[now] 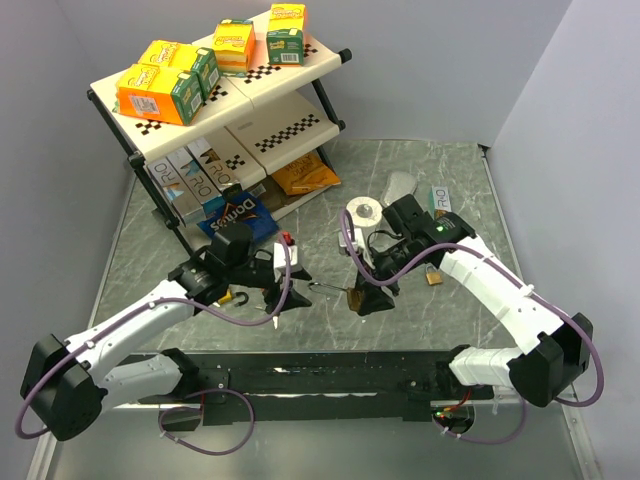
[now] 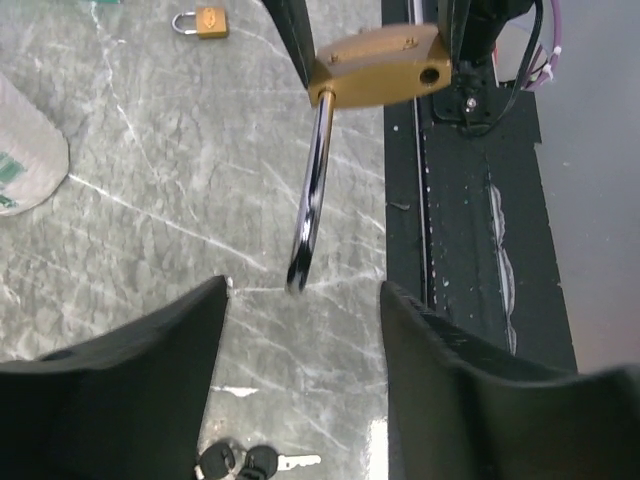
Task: Lock with the key
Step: Lock the lock.
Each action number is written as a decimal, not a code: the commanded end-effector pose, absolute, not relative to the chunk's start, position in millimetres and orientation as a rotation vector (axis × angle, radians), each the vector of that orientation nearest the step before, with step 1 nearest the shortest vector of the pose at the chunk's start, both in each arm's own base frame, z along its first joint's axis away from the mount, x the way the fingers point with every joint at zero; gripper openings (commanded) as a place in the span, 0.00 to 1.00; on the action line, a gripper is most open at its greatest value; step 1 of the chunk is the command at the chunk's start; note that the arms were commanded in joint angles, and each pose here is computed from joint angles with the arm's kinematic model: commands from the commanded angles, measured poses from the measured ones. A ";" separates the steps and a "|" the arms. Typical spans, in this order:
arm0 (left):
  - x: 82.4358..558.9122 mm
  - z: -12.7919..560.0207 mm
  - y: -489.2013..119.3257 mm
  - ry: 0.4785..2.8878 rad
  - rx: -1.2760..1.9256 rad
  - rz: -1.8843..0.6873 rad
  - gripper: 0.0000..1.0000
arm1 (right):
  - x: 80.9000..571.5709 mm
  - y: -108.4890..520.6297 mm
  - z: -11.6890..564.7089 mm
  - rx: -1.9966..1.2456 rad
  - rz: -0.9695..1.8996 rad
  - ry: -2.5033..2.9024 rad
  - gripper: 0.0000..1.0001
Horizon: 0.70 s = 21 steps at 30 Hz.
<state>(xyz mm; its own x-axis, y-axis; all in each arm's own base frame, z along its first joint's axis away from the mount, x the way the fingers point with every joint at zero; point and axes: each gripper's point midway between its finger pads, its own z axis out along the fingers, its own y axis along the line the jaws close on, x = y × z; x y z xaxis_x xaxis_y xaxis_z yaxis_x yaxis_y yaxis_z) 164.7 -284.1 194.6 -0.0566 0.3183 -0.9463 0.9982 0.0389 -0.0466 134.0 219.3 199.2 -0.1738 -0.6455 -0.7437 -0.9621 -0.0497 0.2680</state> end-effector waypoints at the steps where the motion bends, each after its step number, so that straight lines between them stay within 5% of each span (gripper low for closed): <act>1: 173.4 217.0 -296.4 1.414 1.367 -1.029 0.62 | 129.4 232.2 230.5 -1.696 1.133 1.694 0.26; 10: 167.9 213.7 -304.6 1.400 1.388 -1.039 0.40 | 129.5 237.6 234.9 -1.695 1.144 1.692 0.26; 13: 167.6 212.1 -304.0 1.402 1.391 -1.031 0.28 | 128.3 238.2 234.8 -1.698 1.150 1.691 0.26; 16: 166.4 214.1 -305.2 1.431 1.368 -1.057 0.01 | 127.1 238.4 234.8 -1.698 1.152 1.689 0.26; 18: 163.4 217.3 -305.9 1.443 1.372 -1.083 0.01 | 127.1 238.8 235.6 -1.692 1.153 1.687 0.29; 21: 160.3 229.5 -305.1 1.444 1.357 -1.104 0.01 | 129.7 238.3 237.9 -1.653 1.139 1.718 0.66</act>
